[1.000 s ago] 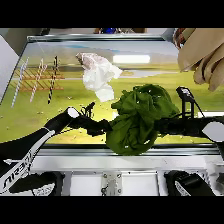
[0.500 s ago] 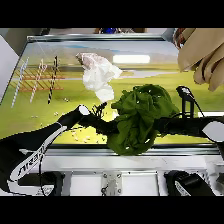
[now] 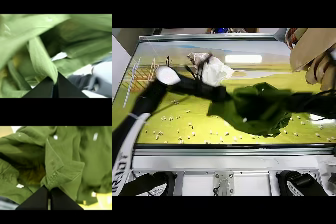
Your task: Fold the clothes and pants, and hang the long-sleeved shirts on hangers.
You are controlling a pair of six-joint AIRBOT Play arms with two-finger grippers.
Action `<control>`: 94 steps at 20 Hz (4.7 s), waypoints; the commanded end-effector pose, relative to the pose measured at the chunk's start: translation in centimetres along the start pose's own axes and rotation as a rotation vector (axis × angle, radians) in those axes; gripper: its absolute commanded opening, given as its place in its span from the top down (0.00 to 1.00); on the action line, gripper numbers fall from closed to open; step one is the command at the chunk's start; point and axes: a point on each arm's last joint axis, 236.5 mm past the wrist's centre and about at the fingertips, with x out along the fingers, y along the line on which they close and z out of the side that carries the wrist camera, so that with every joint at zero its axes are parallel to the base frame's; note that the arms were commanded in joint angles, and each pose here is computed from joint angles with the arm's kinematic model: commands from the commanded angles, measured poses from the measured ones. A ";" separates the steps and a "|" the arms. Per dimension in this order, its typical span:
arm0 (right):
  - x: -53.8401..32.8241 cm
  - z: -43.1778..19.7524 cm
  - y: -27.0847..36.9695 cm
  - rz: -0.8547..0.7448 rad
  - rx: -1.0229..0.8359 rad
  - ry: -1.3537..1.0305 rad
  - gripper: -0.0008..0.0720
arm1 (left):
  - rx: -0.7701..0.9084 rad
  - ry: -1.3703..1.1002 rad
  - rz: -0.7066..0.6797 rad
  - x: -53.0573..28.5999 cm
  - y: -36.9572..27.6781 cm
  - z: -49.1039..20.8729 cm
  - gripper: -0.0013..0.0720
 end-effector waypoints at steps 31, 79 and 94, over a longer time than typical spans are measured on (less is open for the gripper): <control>24.4 -4.1 -3.0 -0.082 0.022 0.518 0.96 | -0.224 0.449 0.679 -2.7 19.4 -22.6 0.97; 25.8 -19.9 -3.3 0.095 0.720 0.545 0.09 | -0.191 0.355 0.671 -1.5 20.3 -20.4 0.97; 20.2 -9.4 -2.9 0.148 0.317 0.348 0.97 | -0.105 0.229 0.644 -4.4 15.4 -12.6 0.97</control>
